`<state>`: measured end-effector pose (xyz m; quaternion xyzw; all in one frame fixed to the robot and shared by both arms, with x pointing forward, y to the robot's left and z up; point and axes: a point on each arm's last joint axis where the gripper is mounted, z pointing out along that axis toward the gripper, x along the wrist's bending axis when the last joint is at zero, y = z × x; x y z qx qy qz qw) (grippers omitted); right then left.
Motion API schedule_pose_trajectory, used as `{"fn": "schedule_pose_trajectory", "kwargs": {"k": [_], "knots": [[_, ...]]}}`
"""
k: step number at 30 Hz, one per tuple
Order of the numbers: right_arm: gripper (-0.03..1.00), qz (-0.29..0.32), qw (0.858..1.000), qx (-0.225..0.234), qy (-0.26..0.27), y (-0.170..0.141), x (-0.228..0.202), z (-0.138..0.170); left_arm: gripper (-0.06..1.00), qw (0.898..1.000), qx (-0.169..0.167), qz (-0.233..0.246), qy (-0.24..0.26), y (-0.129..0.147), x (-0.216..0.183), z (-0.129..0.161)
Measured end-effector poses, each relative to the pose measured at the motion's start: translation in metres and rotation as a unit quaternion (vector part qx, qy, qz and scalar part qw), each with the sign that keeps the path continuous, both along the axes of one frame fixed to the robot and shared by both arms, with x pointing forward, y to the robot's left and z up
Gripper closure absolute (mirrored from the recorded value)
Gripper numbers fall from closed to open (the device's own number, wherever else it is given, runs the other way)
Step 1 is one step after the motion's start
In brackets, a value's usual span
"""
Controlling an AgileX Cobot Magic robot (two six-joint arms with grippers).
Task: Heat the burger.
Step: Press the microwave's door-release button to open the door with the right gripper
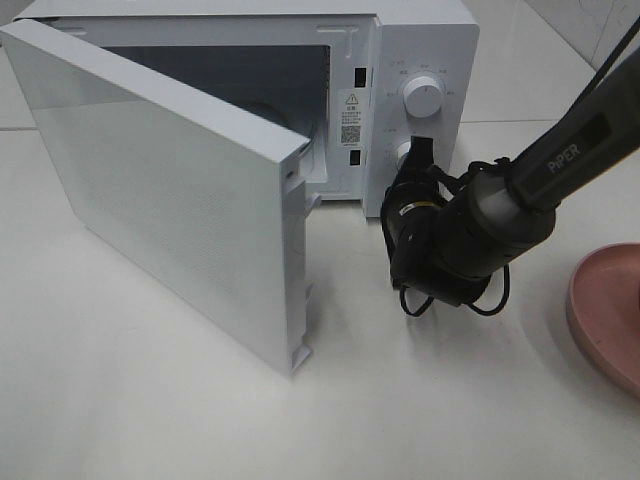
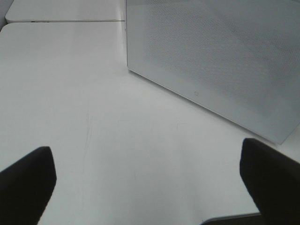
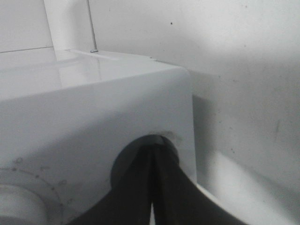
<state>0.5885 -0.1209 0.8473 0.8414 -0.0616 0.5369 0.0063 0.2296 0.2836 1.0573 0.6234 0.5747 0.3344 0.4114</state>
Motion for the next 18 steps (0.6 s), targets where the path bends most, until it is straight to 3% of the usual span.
{"fn": "schedule_pose_trajectory", "kwargs": {"k": [18], "knots": [[0.93,0.012,1.0,-0.011,-0.009,0.0031,-0.0066,0.0004,-0.05,1.0,0.0,0.0,0.0,0.0,0.0,0.0]]}}
